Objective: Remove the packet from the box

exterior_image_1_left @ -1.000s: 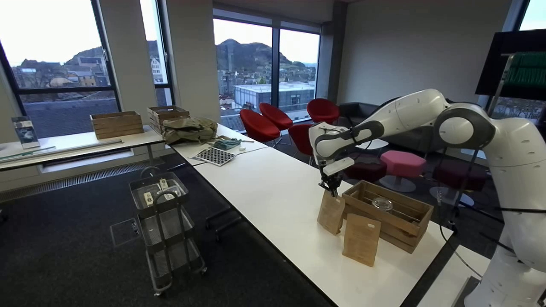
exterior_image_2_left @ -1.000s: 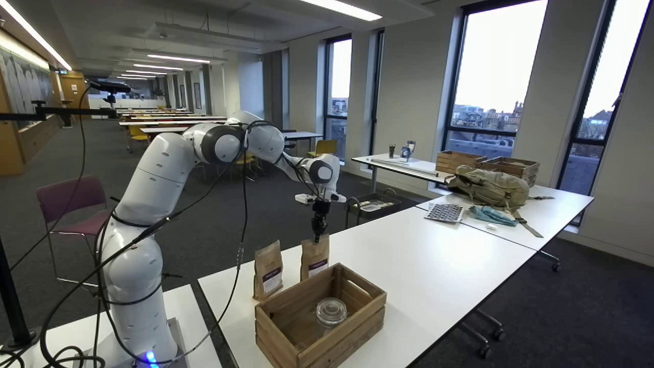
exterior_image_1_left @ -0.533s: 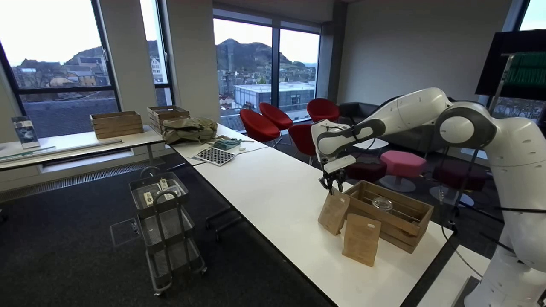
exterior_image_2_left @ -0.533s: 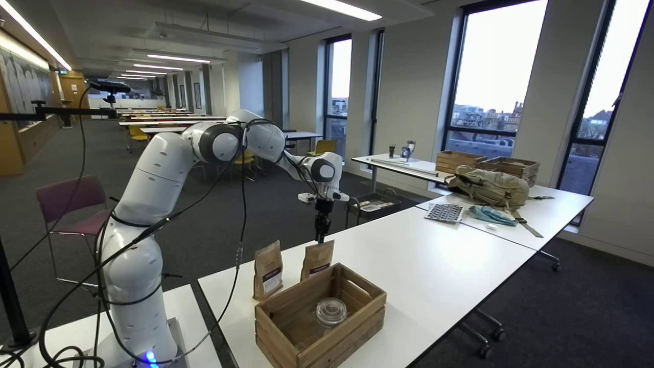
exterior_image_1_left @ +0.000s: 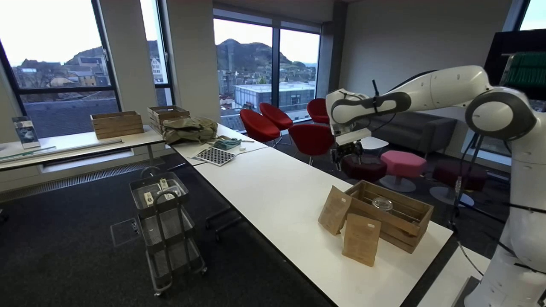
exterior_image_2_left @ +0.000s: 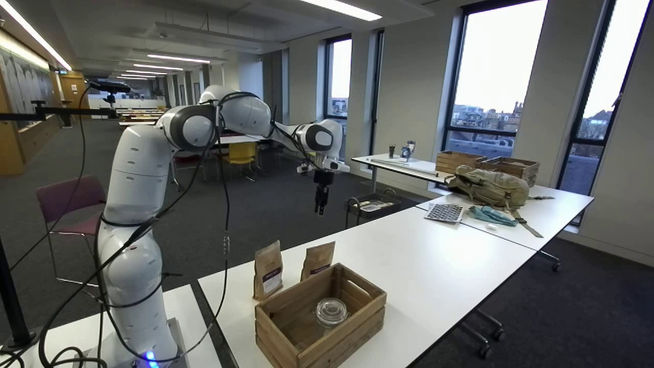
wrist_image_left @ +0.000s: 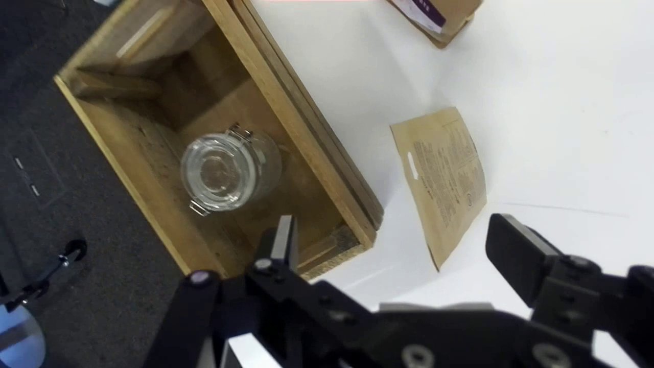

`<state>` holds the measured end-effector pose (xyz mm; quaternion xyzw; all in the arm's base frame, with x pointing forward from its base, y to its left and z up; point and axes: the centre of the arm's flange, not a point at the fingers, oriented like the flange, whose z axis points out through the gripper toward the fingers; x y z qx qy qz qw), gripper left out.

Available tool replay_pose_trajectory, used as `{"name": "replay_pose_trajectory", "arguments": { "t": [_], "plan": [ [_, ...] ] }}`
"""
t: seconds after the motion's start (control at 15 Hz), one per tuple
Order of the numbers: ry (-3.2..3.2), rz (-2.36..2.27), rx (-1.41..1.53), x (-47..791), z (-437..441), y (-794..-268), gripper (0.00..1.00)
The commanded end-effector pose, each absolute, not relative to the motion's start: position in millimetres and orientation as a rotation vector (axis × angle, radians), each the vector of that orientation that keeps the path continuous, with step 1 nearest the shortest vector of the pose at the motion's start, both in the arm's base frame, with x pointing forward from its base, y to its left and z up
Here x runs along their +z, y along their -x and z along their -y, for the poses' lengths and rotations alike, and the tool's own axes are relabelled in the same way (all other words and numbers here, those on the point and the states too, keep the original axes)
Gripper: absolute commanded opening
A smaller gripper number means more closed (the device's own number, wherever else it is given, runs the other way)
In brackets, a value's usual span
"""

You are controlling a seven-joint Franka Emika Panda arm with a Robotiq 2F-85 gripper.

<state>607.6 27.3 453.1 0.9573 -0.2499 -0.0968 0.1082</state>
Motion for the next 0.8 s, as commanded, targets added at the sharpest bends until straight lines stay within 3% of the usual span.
{"name": "replay_pose_trajectory", "arguments": {
  "t": [0.0, 0.27, 0.73],
  "plan": [
    [-2.708, 0.963, -0.424, 497.2, 6.0, -565.8, 1.0],
    [-2.61, 1.068, -0.636, 494.1, 43.0, -539.2, 1.0],
    [-2.693, 0.678, -0.525, 437.1, 94.1, -512.4, 1.0]
  ]
}}
